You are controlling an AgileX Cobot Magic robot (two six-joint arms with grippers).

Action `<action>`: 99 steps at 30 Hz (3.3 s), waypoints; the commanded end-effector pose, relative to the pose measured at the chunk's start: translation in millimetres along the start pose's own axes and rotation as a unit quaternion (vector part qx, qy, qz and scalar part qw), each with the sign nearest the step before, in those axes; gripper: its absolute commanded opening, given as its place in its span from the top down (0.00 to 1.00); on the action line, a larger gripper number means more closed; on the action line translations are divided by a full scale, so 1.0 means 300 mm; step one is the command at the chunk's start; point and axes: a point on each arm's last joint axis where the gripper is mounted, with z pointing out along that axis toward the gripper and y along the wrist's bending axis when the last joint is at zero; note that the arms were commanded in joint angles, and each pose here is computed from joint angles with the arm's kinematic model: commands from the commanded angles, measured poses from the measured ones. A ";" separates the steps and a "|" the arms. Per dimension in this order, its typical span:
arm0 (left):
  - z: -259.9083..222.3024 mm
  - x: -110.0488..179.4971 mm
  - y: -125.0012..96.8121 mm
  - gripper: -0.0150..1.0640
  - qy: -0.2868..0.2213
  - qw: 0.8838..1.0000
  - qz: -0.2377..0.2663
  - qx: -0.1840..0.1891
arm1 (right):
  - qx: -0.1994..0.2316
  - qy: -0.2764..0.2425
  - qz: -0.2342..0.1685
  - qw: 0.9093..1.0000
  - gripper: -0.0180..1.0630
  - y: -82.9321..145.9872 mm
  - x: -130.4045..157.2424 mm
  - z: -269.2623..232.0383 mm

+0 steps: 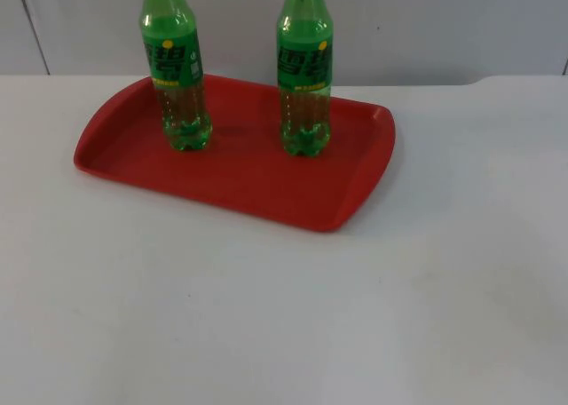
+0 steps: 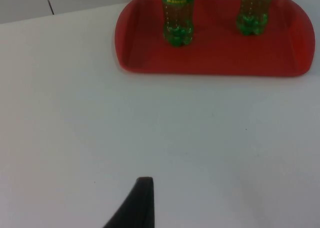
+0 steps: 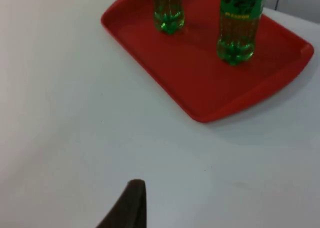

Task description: Place the bottle upright on the tray.

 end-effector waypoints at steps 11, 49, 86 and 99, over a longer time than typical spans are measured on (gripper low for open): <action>0.002 0.003 0.000 0.01 -0.001 1.000 -0.001 0.003 | -0.002 -0.062 -0.011 0.998 0.01 -0.008 0.061 -0.259; 0.002 0.003 0.001 0.01 -0.001 1.000 -0.001 0.001 | 0.026 -0.029 -0.040 0.998 0.01 -0.041 0.312 -0.456; 0.002 0.003 0.001 0.01 -0.001 1.000 -0.001 0.001 | 0.034 -0.028 -0.030 0.999 0.01 -0.037 0.312 -0.456; 0.002 0.003 0.001 0.01 -0.001 1.000 -0.001 0.001 | 0.154 -0.027 0.036 0.987 0.01 -0.029 0.315 -0.460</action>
